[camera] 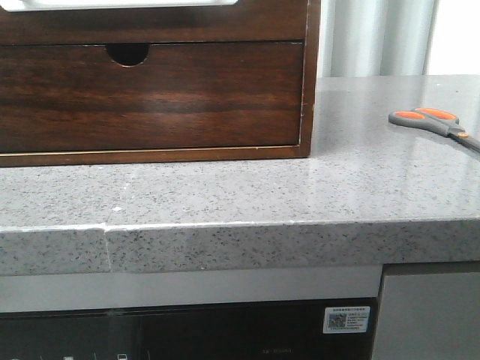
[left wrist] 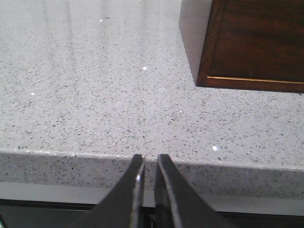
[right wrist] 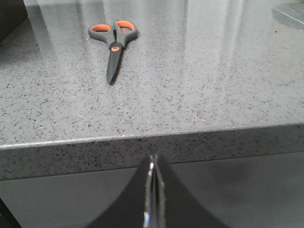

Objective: Put scissors in drawer with both arms

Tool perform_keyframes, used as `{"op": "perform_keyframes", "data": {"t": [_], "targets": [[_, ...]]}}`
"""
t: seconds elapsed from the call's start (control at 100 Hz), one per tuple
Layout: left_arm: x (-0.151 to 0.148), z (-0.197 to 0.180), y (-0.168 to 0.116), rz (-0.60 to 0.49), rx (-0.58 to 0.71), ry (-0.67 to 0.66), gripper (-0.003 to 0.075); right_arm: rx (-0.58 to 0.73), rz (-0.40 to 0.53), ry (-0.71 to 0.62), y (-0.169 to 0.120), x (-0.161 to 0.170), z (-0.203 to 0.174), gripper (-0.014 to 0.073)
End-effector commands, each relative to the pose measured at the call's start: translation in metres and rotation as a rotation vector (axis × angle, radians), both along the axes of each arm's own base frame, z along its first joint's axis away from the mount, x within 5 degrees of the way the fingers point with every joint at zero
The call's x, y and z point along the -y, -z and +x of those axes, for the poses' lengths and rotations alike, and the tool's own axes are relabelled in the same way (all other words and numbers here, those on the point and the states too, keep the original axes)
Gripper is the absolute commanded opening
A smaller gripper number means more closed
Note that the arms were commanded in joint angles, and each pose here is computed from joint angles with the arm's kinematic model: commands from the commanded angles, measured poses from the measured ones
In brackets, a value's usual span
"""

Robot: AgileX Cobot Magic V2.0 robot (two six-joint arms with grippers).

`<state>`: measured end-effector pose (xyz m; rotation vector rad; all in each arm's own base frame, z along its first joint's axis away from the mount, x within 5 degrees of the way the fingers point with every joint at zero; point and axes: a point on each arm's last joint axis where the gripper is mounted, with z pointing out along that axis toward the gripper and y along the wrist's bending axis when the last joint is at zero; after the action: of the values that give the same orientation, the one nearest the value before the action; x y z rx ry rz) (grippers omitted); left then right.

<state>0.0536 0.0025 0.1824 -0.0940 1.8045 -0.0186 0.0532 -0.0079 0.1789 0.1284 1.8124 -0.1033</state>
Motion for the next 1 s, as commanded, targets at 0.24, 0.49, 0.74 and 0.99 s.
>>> {"op": "perform_keyframes", "data": {"t": [0.24, 0.49, 0.74, 0.99], "targets": [[0.0, -0.001, -0.002, -0.006, 0.073, 0.003, 0.0003, 0.03, -0.008, 0.002, 0.001, 0.0, -0.001, -0.0124], [0.0, -0.001, -0.002, -0.006, 0.073, 0.003, 0.0003, 0.03, -0.008, 0.002, 0.001, 0.0, -0.001, -0.0124], [-0.002, 0.0, -0.012, 0.19, 0.175, 0.003, 0.0003, 0.03, -0.008, 0.002, 0.001, 0.0, -0.001, -0.0124], [-0.002, 0.0, -0.012, 0.188, 0.173, 0.003, 0.0003, 0.066, -0.015, 0.001, -0.002, 0.0, 0.0, -0.0124]]}}
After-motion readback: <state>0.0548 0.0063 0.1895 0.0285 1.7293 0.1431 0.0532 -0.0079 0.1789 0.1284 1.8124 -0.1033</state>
